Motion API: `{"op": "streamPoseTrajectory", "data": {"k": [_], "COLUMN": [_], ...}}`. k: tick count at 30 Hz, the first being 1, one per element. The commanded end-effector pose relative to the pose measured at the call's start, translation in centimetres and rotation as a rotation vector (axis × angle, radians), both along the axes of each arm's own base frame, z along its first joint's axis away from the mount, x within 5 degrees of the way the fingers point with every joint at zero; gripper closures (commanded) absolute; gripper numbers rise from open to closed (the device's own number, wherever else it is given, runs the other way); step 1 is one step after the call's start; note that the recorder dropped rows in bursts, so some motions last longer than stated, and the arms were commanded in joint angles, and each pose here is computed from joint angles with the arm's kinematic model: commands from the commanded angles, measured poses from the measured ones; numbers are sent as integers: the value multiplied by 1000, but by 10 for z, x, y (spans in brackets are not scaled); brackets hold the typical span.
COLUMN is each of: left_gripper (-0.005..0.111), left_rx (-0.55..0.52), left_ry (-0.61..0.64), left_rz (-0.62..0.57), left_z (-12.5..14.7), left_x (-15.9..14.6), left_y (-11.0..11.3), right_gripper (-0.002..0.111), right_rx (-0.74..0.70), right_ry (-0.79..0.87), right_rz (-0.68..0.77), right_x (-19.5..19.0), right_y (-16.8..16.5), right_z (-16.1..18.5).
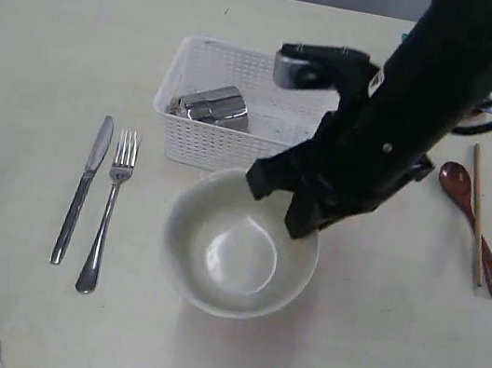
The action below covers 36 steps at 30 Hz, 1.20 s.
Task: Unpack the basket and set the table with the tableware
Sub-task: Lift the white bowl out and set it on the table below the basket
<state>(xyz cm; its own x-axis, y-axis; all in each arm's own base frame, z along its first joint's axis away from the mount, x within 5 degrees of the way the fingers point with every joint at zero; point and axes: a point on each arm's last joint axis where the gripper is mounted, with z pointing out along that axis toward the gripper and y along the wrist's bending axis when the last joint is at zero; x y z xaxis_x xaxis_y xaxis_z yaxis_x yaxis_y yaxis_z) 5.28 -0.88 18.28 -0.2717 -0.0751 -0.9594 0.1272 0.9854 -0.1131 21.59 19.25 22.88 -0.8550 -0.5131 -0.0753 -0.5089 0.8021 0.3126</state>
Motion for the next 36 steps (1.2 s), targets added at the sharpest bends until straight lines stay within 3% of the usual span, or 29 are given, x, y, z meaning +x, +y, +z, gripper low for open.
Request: {"op": "streamPoseTrajectory", "data": {"k": [1, 11, 16, 22, 23, 27, 29, 36], "left_gripper": [107, 107, 107, 107, 107, 107, 107, 107], "left_rx": [3, 3, 3, 3, 3, 3, 3, 3], "left_ry": [-3, -3, -3, -3, -3, -3, -3, -3], "left_rz": [-5, -5, -5, -5, -5, -5, -5, -5], "left_z": [-1, -1, -1, -1, -1, -1, -1, -1], "left_x": [0, 0, 0, 0, 0, 0, 0, 0], "left_y": [0, 0, 0, 0, 0, 0, 0, 0], "right_gripper": [109, 109, 109, 108, 104, 69, 60, 59], "right_rx": [94, 93, 119, 113, 113, 112, 121, 211], "right_ry": [26, 7, 2, 0, 0, 5, -3, -87], "right_rz": [6, -74, -165, -176, -176, -174, -170, -129], "right_x": [2, 29, 51, 54, 54, 53, 54, 67], "right_y": [10, 25, 12, 7, 7, 7, 8, 5], "right_z": [-27, -78, -76, -76, -76, -76, -72, -6]}}
